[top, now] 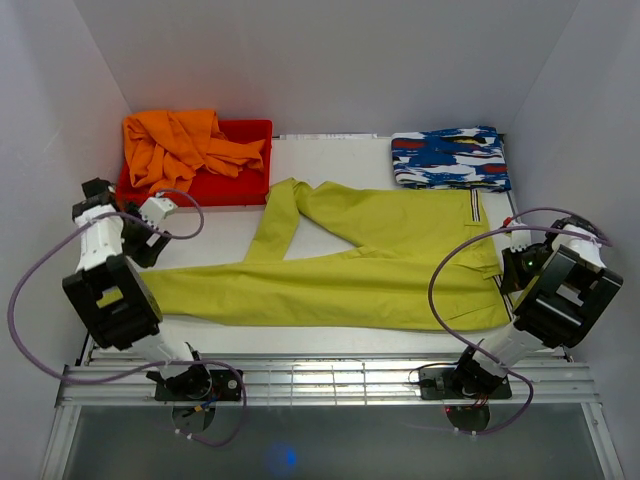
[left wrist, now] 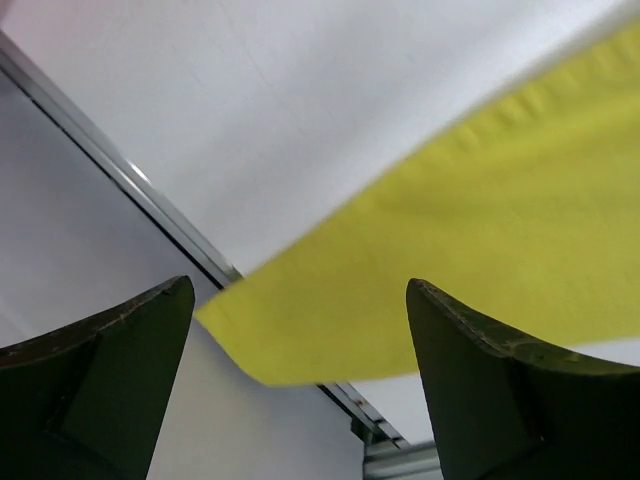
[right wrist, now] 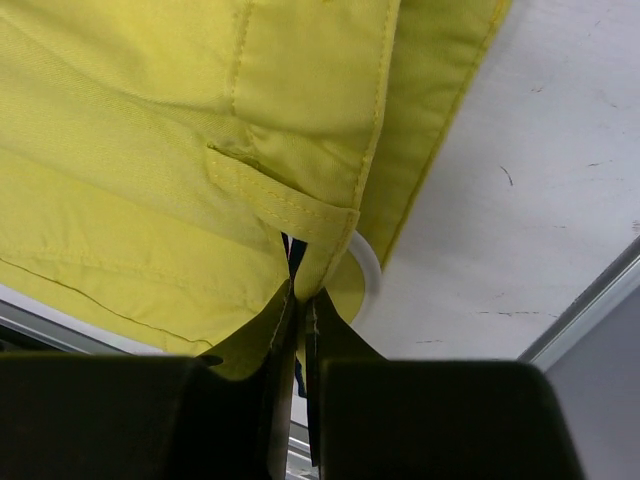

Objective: Fold and stack the trousers
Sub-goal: Flatten the trousers out

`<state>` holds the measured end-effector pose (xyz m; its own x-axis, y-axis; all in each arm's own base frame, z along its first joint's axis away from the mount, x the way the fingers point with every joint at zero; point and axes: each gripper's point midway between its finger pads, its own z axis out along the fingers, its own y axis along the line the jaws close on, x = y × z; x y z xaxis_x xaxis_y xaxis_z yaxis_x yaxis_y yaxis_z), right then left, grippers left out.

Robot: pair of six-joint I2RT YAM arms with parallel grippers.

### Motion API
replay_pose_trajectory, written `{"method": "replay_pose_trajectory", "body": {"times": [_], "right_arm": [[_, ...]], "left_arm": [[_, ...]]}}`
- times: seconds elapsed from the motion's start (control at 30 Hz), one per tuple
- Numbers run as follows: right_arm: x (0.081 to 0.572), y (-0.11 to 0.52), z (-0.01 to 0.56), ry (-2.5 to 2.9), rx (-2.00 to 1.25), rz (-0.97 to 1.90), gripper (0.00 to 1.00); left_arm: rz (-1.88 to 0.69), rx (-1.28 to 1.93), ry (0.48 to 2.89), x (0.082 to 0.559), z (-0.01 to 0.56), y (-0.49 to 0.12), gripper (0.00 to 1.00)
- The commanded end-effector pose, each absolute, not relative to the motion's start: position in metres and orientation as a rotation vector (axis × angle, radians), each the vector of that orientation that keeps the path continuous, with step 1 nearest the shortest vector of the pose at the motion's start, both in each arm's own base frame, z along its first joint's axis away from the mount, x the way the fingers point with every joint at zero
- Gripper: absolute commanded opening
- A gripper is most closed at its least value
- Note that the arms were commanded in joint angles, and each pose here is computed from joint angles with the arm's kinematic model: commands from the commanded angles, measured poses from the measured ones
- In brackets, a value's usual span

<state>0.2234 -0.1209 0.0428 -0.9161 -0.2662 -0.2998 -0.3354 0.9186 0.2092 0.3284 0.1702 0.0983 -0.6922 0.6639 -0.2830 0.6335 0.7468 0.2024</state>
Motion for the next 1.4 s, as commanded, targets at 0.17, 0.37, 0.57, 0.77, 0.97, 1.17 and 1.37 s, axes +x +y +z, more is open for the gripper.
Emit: {"method": "replay_pose_trajectory", "body": {"times": [0.17, 0.37, 0.57, 0.77, 0.97, 1.17, 1.37], "right_arm": [[0.231, -0.129, 0.061, 2.747, -0.528, 0.270, 0.08], [0.236, -0.131, 0.070, 2.746, -0.518, 0.283, 0.08], [0.244, -0.139, 0.077, 2.744, -0.516, 0.247, 0.08], [0.250, -0.145, 0.080, 2.762, -0.498, 0.253, 0.08], [0.250, -0.147, 0.078, 2.775, -0.495, 0.243, 0.08], [0.244, -0.146, 0.075, 2.782, -0.518, 0.235, 0.08], [0.235, -0.146, 0.075, 2.783, -0.571, 0.201, 0.08]], "left_arm": [[0.118, 1.114, 2.605, 0.214, 0.087, 0.161, 0.98], [-0.011, 1.120, 2.678, 0.199, 0.041, 0.161, 0.98], [-0.036, 1.227, 2.664, 0.221, 0.029, 0.168, 0.89], [-0.172, 1.433, 2.657, 0.267, 0.079, 0.175, 0.27], [-0.275, 1.679, 2.726, 0.275, 0.075, 0.157, 0.00], [-0.487, 1.578, 2.854, 0.247, 0.041, 0.137, 0.00], [-0.519, 1.609, 2.892, 0.190, 0.038, 0.129, 0.00]]}}
